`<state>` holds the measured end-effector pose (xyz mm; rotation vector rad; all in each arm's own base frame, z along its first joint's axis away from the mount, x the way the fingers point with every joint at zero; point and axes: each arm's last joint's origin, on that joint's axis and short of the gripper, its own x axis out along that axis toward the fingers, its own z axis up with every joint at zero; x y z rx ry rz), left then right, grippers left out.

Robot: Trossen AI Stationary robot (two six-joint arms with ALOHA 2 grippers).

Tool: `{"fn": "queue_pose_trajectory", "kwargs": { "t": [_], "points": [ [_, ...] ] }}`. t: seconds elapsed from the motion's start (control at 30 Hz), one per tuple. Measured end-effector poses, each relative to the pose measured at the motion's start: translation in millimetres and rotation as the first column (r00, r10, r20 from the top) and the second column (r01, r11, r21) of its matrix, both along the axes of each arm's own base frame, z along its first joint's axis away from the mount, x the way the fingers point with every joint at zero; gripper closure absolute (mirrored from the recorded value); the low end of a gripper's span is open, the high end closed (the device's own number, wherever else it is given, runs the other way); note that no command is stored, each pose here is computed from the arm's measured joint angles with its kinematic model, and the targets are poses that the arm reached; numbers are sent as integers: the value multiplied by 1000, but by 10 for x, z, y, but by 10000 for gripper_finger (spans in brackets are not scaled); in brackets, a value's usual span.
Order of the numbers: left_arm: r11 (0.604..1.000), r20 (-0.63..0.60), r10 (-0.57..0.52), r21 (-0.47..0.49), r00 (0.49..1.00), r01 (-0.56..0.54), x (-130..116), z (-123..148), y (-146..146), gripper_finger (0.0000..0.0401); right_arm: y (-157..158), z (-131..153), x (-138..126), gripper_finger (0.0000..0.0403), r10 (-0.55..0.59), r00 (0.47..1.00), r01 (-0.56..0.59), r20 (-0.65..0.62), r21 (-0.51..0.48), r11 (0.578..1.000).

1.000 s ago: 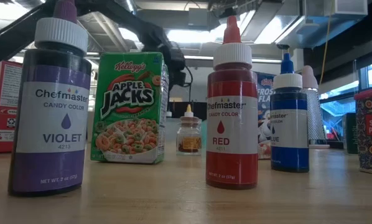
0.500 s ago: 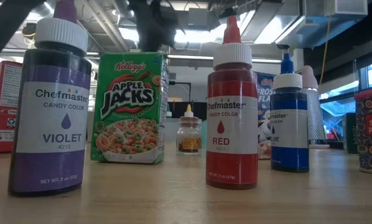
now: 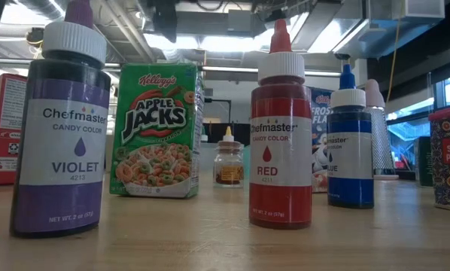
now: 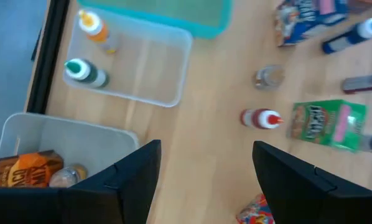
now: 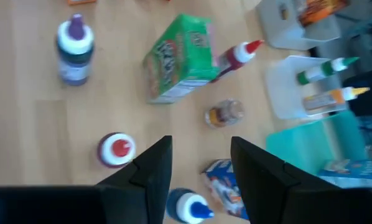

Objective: Pick & Place Kitchen Items
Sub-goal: Put the red seasoning can into the gray bin

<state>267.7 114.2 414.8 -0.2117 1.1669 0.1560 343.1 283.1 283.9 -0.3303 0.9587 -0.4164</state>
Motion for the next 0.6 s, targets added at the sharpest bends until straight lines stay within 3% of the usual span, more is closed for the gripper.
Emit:
{"fn": "queue_pose_trajectory", "kwargs": {
  "t": [0.3, 0.6],
  "points": [
    [995, 24, -99, 18, 995, 99, 10, 80, -305, 152, 65, 1, 76, 224, 35, 999, -37, 21, 102, 994],
    [991, -75, -132, -20, 988, 131, -43, -158, -491, 152, -21, -12, 171, 116, -15, 1000, 16, -8, 209, 978]
  ]
}}
